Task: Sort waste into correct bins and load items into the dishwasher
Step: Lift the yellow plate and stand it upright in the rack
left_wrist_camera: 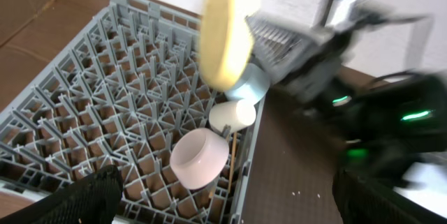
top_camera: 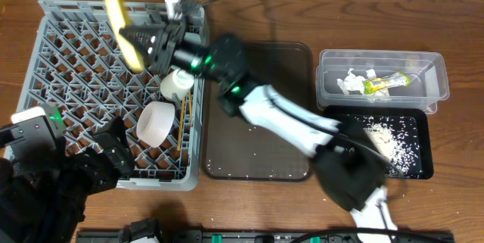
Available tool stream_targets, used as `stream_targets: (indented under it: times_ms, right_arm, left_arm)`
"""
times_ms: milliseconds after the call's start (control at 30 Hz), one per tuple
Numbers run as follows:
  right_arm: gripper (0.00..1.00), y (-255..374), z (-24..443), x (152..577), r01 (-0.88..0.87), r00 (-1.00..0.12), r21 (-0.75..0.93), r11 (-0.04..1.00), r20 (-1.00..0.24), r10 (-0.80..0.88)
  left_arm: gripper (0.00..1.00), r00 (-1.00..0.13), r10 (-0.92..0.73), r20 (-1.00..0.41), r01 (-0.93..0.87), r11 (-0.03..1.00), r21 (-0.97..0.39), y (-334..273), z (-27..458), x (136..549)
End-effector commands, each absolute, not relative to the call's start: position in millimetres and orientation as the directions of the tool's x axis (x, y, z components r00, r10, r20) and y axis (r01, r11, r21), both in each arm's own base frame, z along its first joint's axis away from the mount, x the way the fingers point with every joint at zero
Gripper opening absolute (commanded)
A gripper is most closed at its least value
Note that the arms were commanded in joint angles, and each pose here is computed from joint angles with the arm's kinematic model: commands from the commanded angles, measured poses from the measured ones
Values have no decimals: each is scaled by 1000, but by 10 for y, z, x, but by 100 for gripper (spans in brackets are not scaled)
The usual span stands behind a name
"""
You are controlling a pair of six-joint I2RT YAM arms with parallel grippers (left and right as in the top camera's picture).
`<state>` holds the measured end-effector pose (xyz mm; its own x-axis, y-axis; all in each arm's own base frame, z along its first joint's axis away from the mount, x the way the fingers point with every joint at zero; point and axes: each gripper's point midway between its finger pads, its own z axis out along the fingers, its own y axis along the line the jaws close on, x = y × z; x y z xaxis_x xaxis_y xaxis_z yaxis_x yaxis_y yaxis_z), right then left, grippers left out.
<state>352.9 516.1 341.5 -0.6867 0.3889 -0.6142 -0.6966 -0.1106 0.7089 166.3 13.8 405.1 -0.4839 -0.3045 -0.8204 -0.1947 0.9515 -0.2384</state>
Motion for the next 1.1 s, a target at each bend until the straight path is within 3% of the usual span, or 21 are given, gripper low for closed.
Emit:
stream_targets:
  times_ms: [0,233,833,1067]
  right_arm:
    - [1,5348,2948,3491,-596,-773,777,-204,-486,408]
    - [1,5499,2286,3547,-526,-805,833,-174,-422,417]
    - [1,5100,2719,3789,-628,-720,740,-241,-435,540]
    - [1,5075,2657,3898,-543,-783,801,-253,-373,498]
  left_arm:
    - [97,-475,-312,-823,-204,949,-242,151,4071,1661]
    - [97,-475,-312,-823,-204,949,-242,151,4070,1661]
    - [97,-475,-312,-823,-204,949,-242,151,4071,1661]
    - [97,-475,-312,-823,-204,949,-242,151,4070,1661]
